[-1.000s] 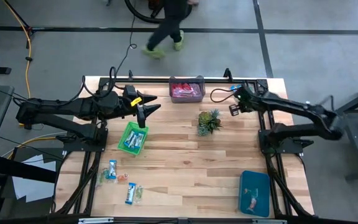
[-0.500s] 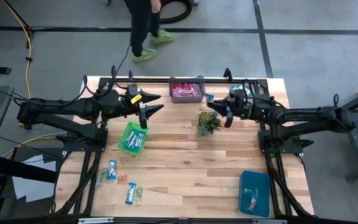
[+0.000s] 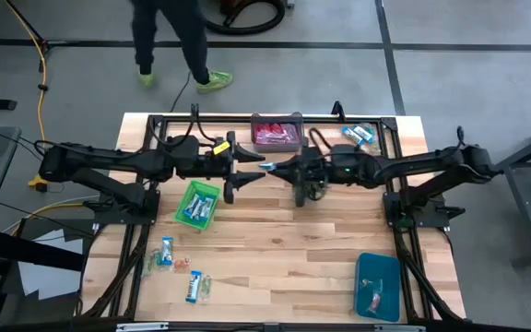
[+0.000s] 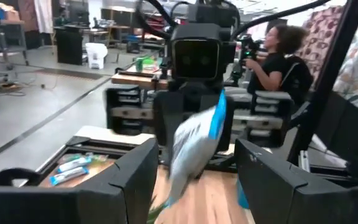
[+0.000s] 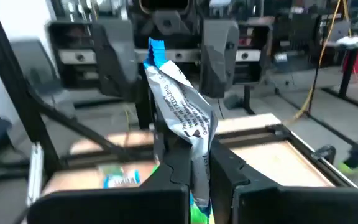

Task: Sort candy
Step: Put the white candy into the green bin

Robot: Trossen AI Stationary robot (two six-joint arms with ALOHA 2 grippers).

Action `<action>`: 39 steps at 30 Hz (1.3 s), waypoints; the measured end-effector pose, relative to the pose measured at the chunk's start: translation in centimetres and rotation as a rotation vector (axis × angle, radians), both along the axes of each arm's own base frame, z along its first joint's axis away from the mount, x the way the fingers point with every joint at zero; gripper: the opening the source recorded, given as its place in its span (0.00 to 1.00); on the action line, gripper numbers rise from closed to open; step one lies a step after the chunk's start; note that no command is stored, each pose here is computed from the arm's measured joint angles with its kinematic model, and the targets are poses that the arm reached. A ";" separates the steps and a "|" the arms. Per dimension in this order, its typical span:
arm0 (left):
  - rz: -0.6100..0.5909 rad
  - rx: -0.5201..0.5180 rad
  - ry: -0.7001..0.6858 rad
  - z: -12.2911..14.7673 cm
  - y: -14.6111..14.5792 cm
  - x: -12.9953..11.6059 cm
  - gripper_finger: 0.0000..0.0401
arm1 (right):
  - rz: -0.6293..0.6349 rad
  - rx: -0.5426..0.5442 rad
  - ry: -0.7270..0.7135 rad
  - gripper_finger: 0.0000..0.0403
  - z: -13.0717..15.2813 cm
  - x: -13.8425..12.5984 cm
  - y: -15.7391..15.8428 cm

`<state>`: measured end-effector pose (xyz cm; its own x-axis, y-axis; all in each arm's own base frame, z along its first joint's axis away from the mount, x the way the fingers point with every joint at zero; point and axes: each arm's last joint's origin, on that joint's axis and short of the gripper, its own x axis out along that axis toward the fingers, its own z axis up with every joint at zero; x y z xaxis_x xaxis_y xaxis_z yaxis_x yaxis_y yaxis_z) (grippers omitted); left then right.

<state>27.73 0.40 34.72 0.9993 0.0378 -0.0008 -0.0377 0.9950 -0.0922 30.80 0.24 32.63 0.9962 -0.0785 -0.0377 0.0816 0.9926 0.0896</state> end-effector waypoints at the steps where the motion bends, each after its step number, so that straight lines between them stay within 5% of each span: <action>1: -0.007 -0.001 0.002 0.0 -0.1 0.0 0.50 | 0.005 -0.010 0.030 0.02 0.2 0.4 0.0; 13: -0.069 0.060 -0.001 0.0 -1.3 0.0 0.46 | 0.133 -0.040 0.063 0.02 1.4 2.7 0.3; 24: -0.063 0.128 -0.003 0.2 -1.2 -0.2 0.04 | 0.127 -0.002 0.067 0.06 1.3 2.7 0.3; 32: -0.029 0.133 0.062 0.3 -0.1 -1.4 0.01 | 0.061 0.094 0.081 0.34 1.4 2.5 -0.2; 39: 0.089 0.092 0.278 0.2 0.8 -5.6 0.01 | 0.000 0.091 0.116 0.58 2.3 0.7 -1.8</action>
<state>22.11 1.19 34.87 0.9540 0.1378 -0.2664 -0.1362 0.9904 0.0247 31.55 -1.57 34.97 0.9847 -0.0690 -0.1599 0.0962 0.9809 0.1691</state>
